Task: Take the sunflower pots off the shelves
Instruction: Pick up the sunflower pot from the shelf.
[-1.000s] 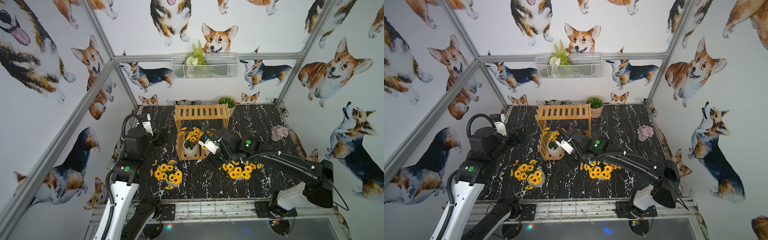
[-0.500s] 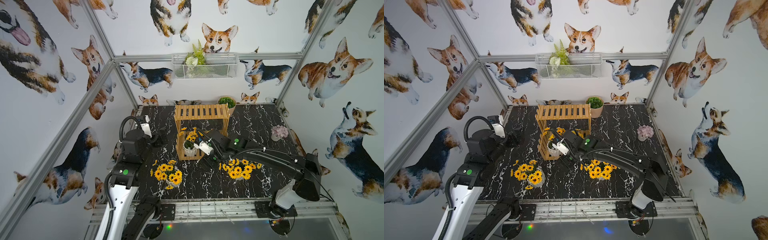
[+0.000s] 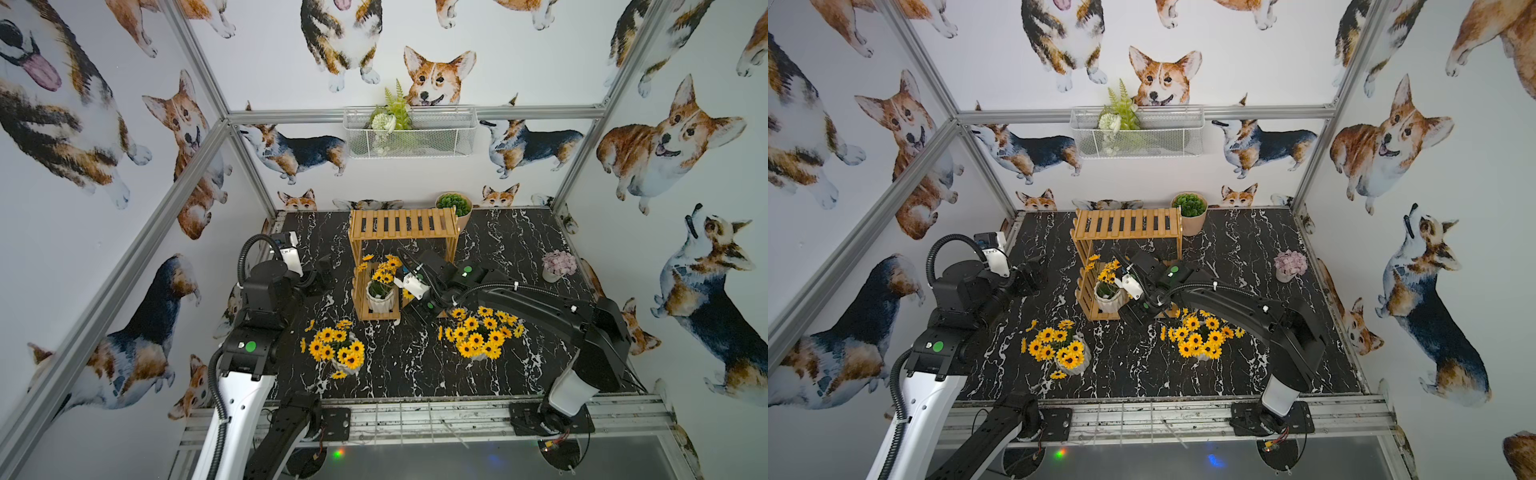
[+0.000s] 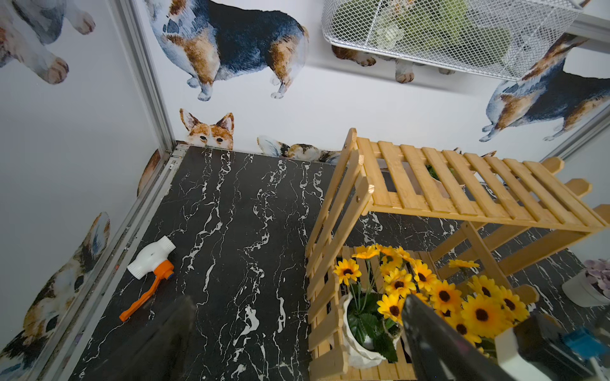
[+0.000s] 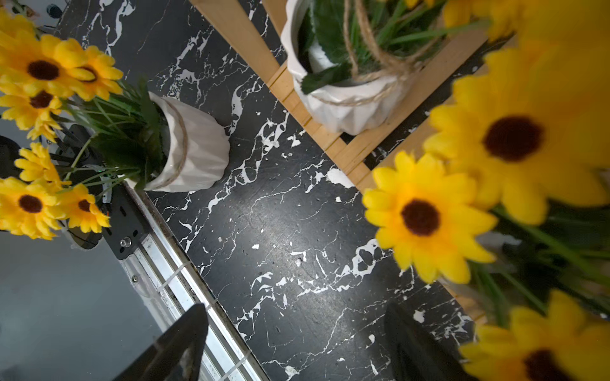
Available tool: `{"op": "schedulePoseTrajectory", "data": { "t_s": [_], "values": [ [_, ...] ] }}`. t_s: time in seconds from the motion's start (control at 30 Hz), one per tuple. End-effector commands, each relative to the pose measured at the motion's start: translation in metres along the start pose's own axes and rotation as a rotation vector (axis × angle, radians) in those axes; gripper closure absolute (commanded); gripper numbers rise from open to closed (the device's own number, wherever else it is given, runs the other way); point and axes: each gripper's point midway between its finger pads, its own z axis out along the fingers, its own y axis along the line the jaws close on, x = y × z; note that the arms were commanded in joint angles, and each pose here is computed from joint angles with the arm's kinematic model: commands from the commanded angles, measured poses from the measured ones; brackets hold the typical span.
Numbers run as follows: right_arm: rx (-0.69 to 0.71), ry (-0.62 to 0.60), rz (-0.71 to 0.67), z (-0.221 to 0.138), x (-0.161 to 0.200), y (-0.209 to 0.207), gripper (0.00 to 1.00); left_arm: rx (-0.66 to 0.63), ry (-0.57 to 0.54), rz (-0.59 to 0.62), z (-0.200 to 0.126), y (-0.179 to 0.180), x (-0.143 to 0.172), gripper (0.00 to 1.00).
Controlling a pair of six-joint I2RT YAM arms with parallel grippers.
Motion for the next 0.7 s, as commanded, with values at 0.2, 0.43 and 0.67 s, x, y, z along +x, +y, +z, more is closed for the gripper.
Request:
{"op": "schedulePoseTrajectory", "data": {
  "t_s": [0.2, 0.43, 0.67],
  "values": [
    [0.04, 0.007, -0.01, 0.002, -0.006, -0.021, 0.15, -0.019, -0.025, 0.008, 0.001, 0.004, -0.005, 0.0],
    [0.065, 0.034, -0.023, 0.013, -0.008, -0.03, 0.16, -0.023, -0.027, 0.012, 0.003, 0.005, -0.005, 0.0],
    [0.102, 0.043, -0.043, 0.018, -0.011, -0.037, 0.18, -0.023, -0.028, 0.014, 0.003, 0.005, -0.004, 0.0]
  ]
}}
